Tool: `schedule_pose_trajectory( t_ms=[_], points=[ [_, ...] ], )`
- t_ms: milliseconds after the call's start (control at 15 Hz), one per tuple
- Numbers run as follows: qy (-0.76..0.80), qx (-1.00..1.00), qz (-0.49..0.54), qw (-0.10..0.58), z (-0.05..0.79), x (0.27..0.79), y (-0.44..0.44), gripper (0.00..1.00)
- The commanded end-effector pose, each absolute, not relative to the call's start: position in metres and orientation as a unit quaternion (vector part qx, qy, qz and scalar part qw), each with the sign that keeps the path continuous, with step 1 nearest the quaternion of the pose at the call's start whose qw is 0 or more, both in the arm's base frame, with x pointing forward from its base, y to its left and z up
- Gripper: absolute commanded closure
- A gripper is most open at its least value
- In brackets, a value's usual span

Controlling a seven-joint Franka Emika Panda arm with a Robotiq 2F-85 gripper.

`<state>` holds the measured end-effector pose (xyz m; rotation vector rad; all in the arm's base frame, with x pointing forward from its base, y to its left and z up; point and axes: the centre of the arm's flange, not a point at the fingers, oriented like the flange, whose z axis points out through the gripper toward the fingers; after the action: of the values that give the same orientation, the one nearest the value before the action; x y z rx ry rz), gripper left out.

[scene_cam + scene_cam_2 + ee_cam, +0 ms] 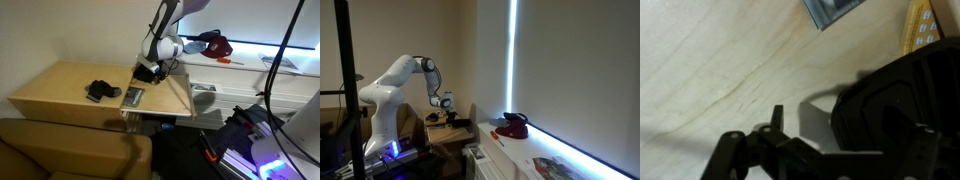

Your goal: Put the black bowl on the top of the dresser

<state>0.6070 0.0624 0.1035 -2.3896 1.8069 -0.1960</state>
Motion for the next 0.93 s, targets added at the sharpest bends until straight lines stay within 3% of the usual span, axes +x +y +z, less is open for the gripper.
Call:
schedule_pose_trajectory(
  t_ms=[0, 867],
  points=[
    [0.59, -0.803, -0.061, 0.062, 0.096, 0.613, 0.071, 0.0],
    [0.595, -0.799, -0.053, 0.058, 0.096, 0.599, 0.067, 0.0]
  ],
)
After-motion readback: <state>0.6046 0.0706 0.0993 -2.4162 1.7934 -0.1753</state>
